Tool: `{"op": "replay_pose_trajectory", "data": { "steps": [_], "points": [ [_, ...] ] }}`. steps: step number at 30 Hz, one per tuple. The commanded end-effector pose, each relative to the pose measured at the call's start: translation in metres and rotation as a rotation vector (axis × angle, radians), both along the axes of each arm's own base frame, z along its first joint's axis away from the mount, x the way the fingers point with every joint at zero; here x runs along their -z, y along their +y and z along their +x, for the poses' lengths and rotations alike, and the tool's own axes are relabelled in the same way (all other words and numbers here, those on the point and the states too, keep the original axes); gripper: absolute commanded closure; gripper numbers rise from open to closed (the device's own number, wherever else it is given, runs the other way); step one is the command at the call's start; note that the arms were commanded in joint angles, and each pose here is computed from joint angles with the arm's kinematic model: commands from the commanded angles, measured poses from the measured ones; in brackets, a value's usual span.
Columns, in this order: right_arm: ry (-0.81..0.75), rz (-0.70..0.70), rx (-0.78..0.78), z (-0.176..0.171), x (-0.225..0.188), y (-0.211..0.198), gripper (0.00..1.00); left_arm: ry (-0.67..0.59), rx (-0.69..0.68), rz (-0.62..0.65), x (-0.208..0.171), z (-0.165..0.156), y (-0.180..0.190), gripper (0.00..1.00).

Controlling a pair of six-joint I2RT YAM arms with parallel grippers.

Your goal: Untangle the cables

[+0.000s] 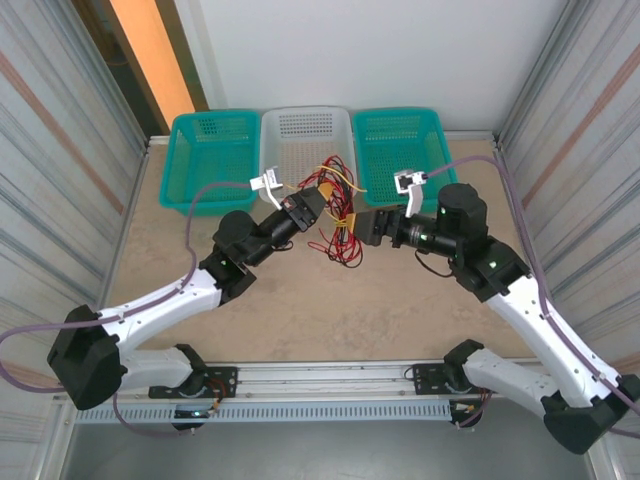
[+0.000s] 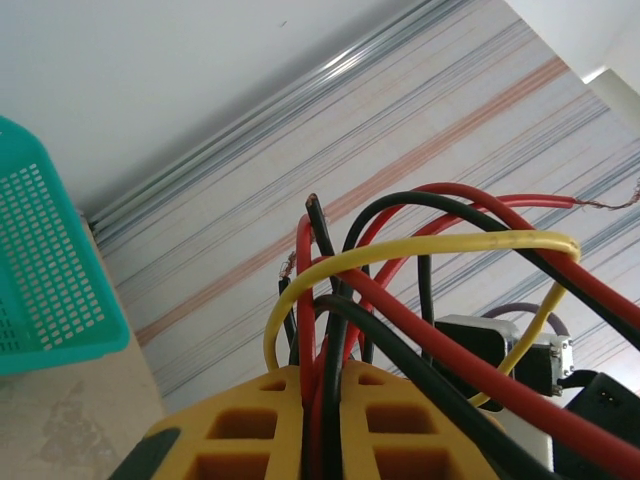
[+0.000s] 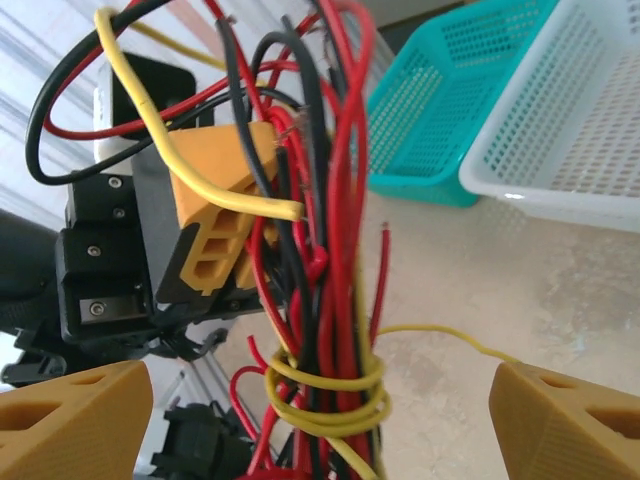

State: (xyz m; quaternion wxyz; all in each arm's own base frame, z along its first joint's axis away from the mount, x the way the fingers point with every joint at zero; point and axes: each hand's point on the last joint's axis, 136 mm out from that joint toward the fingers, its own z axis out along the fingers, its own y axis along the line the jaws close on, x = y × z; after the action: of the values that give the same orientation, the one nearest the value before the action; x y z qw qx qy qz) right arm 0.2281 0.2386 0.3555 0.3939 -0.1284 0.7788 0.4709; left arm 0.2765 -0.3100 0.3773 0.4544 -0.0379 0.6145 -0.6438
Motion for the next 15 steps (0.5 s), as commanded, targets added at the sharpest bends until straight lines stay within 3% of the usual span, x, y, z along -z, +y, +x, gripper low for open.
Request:
{"op": "replay_pose_trajectory", "data": {
  "steps": [1, 7, 10, 15],
  "points": [
    [-0.062, 0.008, -0.060, -0.001, -0.016, 0.012, 0.17, -0.067, -0.007, -0.049, -0.027, -0.008, 0.009, 1.00],
    [-0.020, -0.011, -0.090, 0.010, 0.003, 0.027, 0.25, -0.072, 0.013, -0.083, -0.032, -0.012, 0.009, 1.00],
    [-0.021, 0.001, -0.128, 0.009, 0.003, 0.033, 0.35, -0.074, 0.021, -0.106, -0.034, -0.013, 0.010, 1.00],
    [-0.014, 0.011, -0.152, 0.010, 0.004, 0.038, 0.70, -0.081, 0.034, -0.110, -0.035, -0.016, 0.010, 1.00]
  ]
}}
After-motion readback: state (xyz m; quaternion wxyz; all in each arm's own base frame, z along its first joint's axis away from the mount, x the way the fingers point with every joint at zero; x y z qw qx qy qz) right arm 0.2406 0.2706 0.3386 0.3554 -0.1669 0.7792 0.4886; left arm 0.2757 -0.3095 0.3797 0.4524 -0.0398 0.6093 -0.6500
